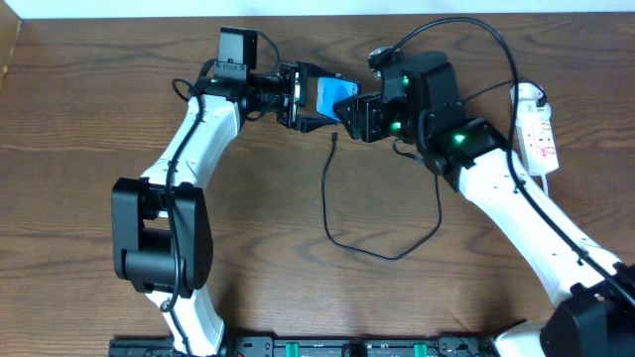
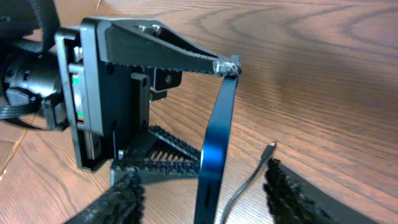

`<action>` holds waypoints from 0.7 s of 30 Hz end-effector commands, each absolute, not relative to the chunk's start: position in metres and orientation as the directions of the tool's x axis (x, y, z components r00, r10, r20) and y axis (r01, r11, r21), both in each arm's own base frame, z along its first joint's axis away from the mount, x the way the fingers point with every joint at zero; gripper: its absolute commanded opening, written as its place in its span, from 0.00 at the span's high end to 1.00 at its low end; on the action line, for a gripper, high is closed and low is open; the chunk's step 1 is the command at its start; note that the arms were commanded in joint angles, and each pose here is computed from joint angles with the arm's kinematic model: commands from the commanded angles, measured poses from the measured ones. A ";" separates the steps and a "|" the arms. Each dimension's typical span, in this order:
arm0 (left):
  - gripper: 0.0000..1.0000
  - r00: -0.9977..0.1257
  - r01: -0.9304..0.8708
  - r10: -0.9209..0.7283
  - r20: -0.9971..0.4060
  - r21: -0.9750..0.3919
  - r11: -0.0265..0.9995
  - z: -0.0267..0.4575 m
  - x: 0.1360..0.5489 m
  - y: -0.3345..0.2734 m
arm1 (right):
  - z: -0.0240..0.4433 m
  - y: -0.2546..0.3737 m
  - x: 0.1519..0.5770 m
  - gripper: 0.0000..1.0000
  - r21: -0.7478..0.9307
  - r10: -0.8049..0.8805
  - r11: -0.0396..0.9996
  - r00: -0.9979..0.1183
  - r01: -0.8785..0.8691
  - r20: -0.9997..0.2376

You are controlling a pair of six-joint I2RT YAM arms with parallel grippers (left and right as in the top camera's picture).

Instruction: Plug charger to phone and switch on socket

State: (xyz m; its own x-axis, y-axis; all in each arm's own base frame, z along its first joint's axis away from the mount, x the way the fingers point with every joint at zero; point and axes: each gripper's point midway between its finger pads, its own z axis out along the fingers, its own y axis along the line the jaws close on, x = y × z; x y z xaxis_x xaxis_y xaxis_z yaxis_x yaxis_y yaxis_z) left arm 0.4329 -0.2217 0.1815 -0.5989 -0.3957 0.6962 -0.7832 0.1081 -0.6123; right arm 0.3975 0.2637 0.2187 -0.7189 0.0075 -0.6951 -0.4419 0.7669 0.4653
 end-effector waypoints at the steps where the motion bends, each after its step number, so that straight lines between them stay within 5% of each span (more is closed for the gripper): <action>1: 0.35 -0.649 -0.741 -0.372 0.663 -0.663 0.111 0.202 0.430 -0.222 | 0.217 0.274 0.405 0.44 0.455 0.008 0.772 -0.709 -0.444 -0.705; 21: 0.35 -0.650 -0.740 -0.372 0.663 -0.663 0.111 0.202 0.430 -0.222 | 0.205 0.287 0.416 0.73 0.469 0.021 0.760 -0.704 -0.450 -0.710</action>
State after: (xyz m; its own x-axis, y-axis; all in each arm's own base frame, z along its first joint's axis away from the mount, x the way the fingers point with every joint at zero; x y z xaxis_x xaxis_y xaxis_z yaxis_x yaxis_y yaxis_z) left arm 0.4329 -0.2217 0.1815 -0.5990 -0.3954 0.6964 -0.7832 0.1081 -0.6123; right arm 0.4129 0.2824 0.1996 -0.7104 0.0126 -0.7037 -0.4451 0.7664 0.4631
